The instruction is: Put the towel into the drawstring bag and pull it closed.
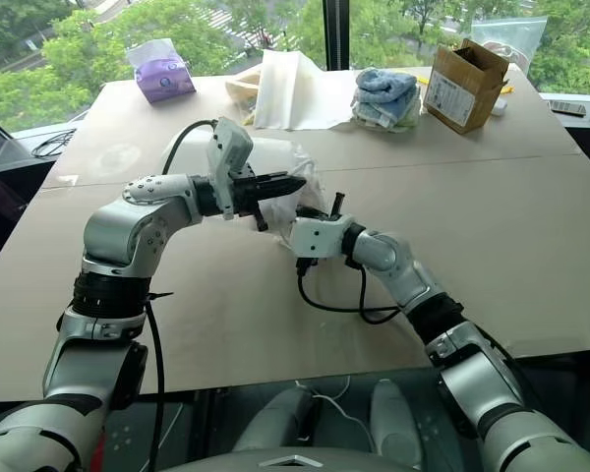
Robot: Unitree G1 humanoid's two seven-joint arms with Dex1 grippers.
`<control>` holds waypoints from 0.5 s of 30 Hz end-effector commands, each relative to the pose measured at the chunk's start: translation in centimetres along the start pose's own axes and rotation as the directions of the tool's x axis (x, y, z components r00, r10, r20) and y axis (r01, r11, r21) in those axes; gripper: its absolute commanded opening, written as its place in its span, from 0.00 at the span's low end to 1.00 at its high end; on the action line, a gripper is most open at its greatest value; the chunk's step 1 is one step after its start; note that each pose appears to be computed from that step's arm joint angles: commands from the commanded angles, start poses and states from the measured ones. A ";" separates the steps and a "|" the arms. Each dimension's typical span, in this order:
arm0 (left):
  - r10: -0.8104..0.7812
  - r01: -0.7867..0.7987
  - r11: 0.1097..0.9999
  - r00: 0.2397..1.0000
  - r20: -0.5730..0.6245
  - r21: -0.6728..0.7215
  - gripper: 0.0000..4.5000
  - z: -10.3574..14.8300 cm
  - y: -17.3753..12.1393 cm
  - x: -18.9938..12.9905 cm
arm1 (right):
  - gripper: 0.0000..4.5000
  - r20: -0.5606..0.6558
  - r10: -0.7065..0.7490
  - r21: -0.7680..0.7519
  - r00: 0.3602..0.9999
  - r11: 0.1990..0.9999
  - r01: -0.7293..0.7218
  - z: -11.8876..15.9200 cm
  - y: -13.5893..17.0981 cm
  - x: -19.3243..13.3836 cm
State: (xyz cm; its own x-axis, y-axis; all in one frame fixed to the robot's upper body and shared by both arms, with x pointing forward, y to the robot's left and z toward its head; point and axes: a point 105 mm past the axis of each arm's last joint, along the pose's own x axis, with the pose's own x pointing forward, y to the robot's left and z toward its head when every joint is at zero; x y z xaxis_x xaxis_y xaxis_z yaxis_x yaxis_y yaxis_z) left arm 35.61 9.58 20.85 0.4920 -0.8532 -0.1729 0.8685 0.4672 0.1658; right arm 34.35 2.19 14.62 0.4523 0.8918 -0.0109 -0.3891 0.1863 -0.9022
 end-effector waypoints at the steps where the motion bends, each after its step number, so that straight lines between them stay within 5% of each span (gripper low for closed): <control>1: -0.028 0.026 0.996 0.999 0.024 0.080 0.00 1.0 -0.2 0.0 | 0.01 0.120 -0.035 -0.191 0.992 0.980 0.058 3.2 -1.7 1.0; 6: -0.104 0.101 0.991 0.994 0.035 0.083 0.00 1.0 -1.3 0.3 | 0.01 0.053 -0.088 -0.204 0.995 0.974 0.097 1.6 -2.9 1.3; 15: -0.158 0.155 0.987 0.986 0.058 0.046 0.00 1.1 -1.9 -0.4 | 0.01 -0.070 -0.306 0.188 0.950 0.931 0.313 -1.6 -5.6 0.1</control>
State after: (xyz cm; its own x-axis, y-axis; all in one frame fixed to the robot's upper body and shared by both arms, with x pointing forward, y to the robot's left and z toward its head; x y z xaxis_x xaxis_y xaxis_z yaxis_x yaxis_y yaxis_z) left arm 34.21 8.84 20.49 0.3646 -0.9148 -0.1737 0.9275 0.3404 0.1543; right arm 37.62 1.20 17.30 0.5909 0.7909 0.1589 -0.3552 0.4320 -0.8290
